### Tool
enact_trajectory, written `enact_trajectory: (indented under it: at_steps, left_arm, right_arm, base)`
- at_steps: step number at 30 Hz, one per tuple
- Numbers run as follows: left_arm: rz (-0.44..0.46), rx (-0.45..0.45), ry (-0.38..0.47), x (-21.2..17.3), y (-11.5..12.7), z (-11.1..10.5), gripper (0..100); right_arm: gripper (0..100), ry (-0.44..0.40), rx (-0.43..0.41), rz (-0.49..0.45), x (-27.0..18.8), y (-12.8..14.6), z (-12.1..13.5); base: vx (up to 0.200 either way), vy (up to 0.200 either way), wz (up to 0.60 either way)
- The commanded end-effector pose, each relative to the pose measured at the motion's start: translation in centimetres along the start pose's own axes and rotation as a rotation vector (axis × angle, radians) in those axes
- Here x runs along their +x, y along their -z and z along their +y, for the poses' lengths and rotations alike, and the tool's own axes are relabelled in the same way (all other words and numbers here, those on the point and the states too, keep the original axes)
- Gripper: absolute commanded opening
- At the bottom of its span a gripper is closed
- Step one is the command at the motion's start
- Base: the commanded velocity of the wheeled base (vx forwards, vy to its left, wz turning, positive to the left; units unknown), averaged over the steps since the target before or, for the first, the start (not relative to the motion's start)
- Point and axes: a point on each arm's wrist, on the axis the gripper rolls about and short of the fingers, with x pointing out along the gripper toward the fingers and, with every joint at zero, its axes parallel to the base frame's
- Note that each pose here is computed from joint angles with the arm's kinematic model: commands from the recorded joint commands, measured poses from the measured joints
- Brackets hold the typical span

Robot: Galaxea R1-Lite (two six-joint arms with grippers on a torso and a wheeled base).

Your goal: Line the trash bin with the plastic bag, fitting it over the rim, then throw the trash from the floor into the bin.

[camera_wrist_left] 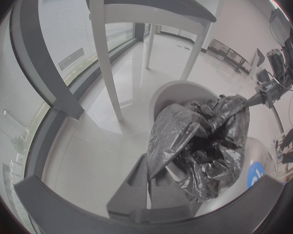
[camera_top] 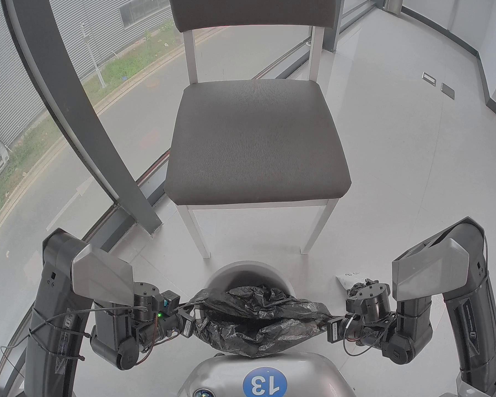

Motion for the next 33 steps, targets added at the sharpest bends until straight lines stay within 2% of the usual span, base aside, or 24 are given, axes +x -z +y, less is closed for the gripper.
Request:
enact_trajectory:
  at_steps: [1, 6, 13, 22, 33]
  left_arm:
    - [-0.075, -0.022, -0.024, 1.0, -1.2, 0.4, 0]
    - [-0.133, -0.075, -0.033, 0.8, -2.7, 1.1, 0]
    - [-0.129, -0.084, -0.044, 1.3, -2.3, 1.5, 0]
    - [-0.144, -0.093, -0.046, 2.2, -2.3, 1.7, 0]
    - [-0.211, -0.16, -0.057, 2.7, -3.8, 2.1, 0]
  right_arm:
    - [0, 0.011, 0.02, -0.028, 0.7, -0.9, -0.7]
    - [0, 0.001, 0.03, -0.066, 1.0, -2.7, -0.7]
    - [0, 0.006, 0.054, -0.082, 1.6, -5.2, -1.4]
    - [0, 0.001, 0.068, -0.098, 2.9, -6.7, -1.9]
    - [0, -0.012, 0.076, -0.152, 3.2, -8.5, -2.1]
  base:
    - [0.0, 0.0, 0.0]
    - [0.0, 0.0, 0.0]
    - [0.0, 0.0, 0.0]
    - [0.0, 0.0, 0.0]
    - [0.0, 0.0, 0.0]
